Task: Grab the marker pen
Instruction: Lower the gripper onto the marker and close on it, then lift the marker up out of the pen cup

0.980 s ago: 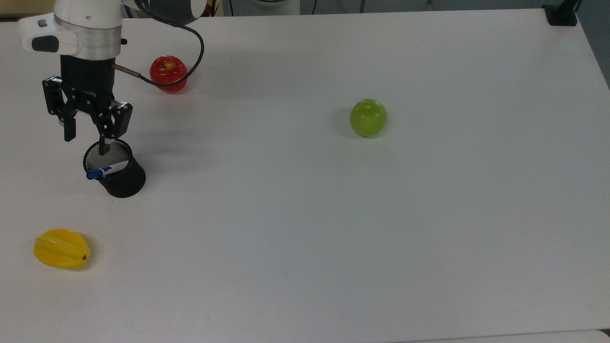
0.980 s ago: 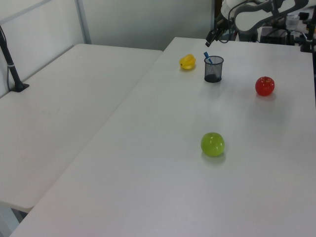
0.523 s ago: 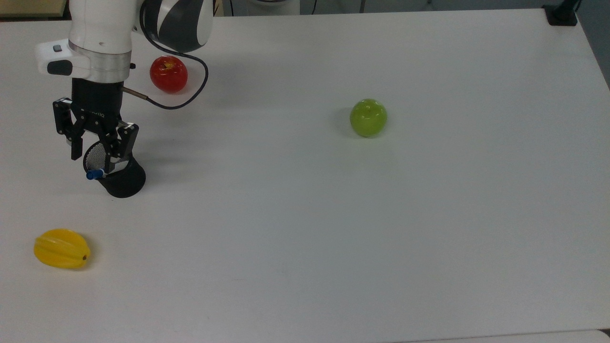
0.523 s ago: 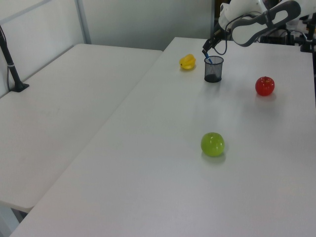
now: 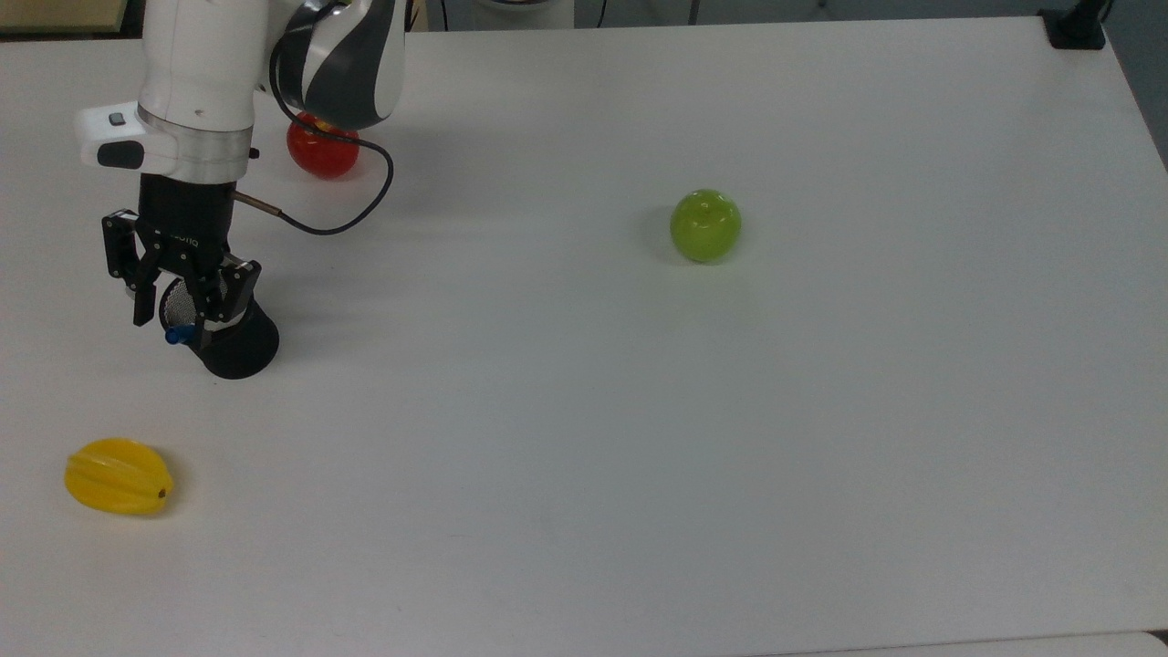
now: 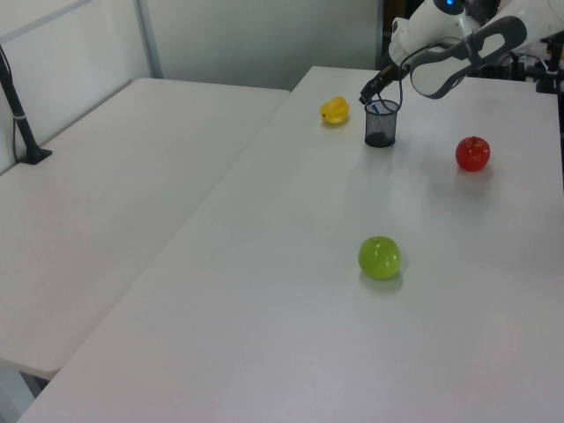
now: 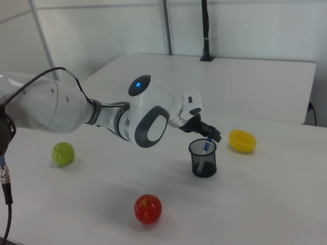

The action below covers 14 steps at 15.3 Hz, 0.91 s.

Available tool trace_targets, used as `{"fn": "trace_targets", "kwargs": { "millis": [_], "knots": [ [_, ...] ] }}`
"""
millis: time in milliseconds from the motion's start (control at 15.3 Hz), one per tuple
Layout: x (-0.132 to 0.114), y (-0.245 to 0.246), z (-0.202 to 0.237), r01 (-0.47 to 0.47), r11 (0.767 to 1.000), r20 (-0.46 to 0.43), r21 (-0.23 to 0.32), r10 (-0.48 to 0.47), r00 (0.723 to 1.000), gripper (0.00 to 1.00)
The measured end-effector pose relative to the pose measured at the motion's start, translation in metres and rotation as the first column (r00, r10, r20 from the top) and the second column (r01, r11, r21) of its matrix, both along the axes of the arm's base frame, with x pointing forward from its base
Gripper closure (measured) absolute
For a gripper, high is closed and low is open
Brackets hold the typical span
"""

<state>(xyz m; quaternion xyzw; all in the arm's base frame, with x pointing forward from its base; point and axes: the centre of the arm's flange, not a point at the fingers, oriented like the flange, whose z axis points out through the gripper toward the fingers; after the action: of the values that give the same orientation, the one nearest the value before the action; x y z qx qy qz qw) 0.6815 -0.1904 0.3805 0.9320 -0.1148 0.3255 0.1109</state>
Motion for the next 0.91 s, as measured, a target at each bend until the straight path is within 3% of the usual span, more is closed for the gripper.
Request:
{"fn": "trace_targets", "kwargs": {
  "millis": [65,261,653,915],
  "knots": [
    [0.0,-0.002,-0.001,0.003,1.0,0.002,-0.001,-0.003,1.0,0.45],
    [0.0,-0.003,0.0,0.004,1.0,0.006,-0.002,-0.004,1.0,0.8],
    [0.002,-0.004,0.006,0.006,1.0,0.017,-0.003,-0.006,1.0,0.83],
    [0.002,-0.004,0.039,0.007,1.0,0.071,-0.006,-0.006,0.997,0.83]
  ]
}}
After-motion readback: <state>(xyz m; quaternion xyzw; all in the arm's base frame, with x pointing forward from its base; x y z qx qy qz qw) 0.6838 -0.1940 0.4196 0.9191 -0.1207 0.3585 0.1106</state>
